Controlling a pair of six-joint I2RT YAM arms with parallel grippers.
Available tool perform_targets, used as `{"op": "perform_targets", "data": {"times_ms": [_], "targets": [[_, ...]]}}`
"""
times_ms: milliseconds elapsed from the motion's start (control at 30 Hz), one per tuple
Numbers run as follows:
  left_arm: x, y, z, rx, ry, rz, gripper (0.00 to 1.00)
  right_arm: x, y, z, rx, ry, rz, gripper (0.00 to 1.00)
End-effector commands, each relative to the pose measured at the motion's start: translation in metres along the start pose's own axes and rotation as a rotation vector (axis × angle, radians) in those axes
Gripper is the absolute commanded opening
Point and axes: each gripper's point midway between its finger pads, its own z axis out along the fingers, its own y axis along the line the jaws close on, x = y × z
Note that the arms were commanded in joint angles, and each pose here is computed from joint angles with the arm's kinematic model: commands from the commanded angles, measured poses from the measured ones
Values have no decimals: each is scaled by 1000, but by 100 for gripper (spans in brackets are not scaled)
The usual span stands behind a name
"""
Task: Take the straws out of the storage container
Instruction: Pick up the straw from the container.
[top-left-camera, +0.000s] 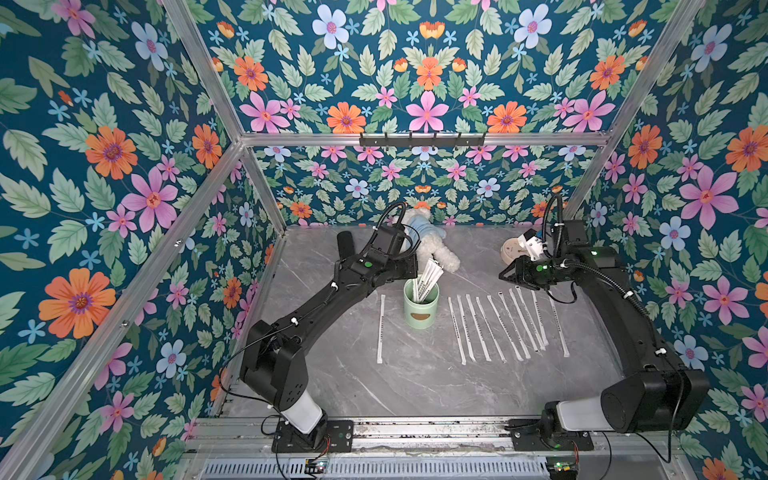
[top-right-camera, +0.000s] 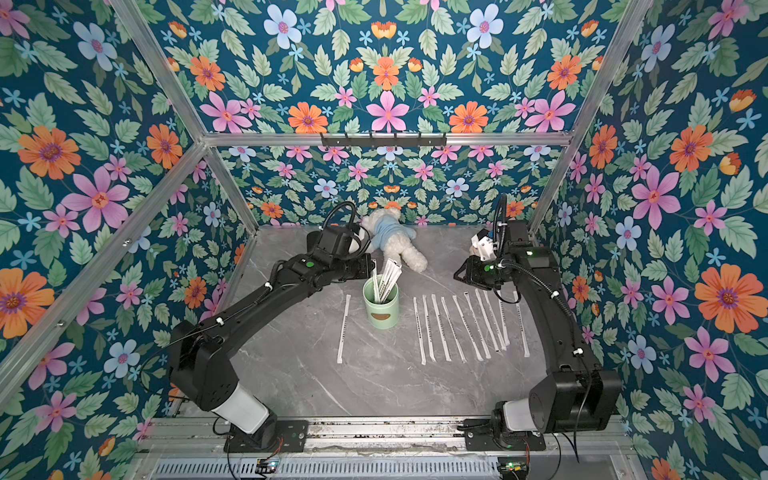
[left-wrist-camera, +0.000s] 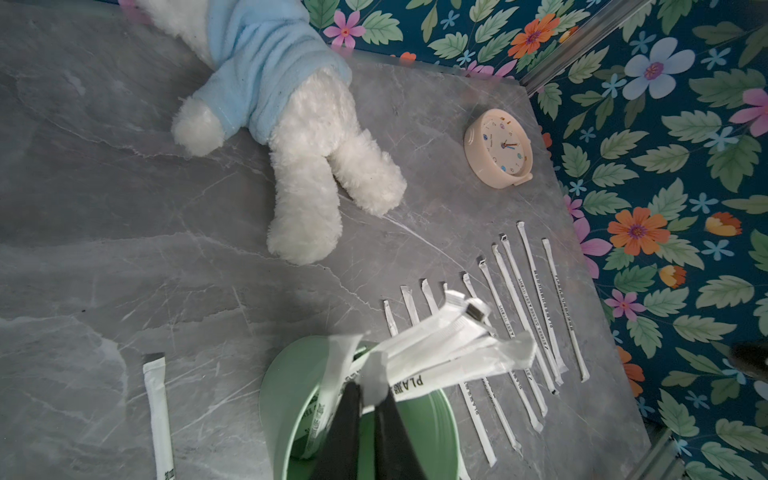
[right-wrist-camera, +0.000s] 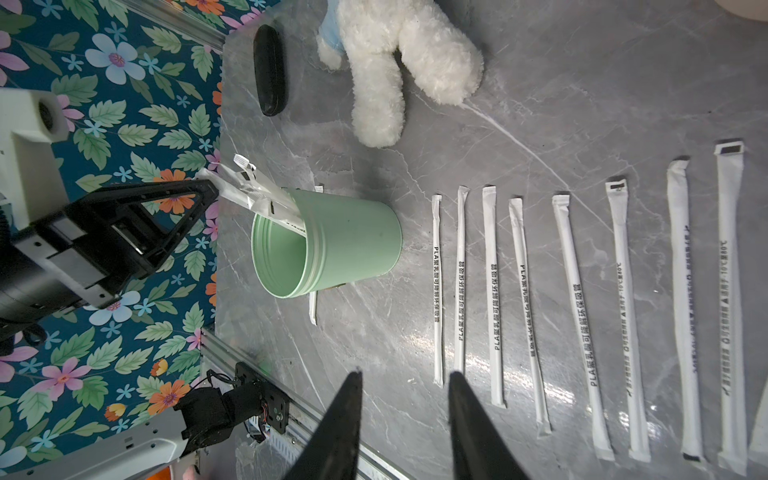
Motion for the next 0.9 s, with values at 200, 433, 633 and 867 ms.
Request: {"op": "perform_targets", "data": {"times_ms": [200, 433, 633, 867], "targets": [[1, -5, -24, 2, -21, -4, 9, -3, 6, 0, -33, -11, 1, 37], [-23, -18, -53, 25, -100, 2, 5, -3, 7, -1, -36, -14, 2, 37], [-40, -24, -74, 6, -132, 36, 2, -5, 8, 0, -45, -16, 6, 37], [-53, -24, -96, -45, -150, 72, 0, -6, 9, 0, -48, -15, 5, 37]]}}
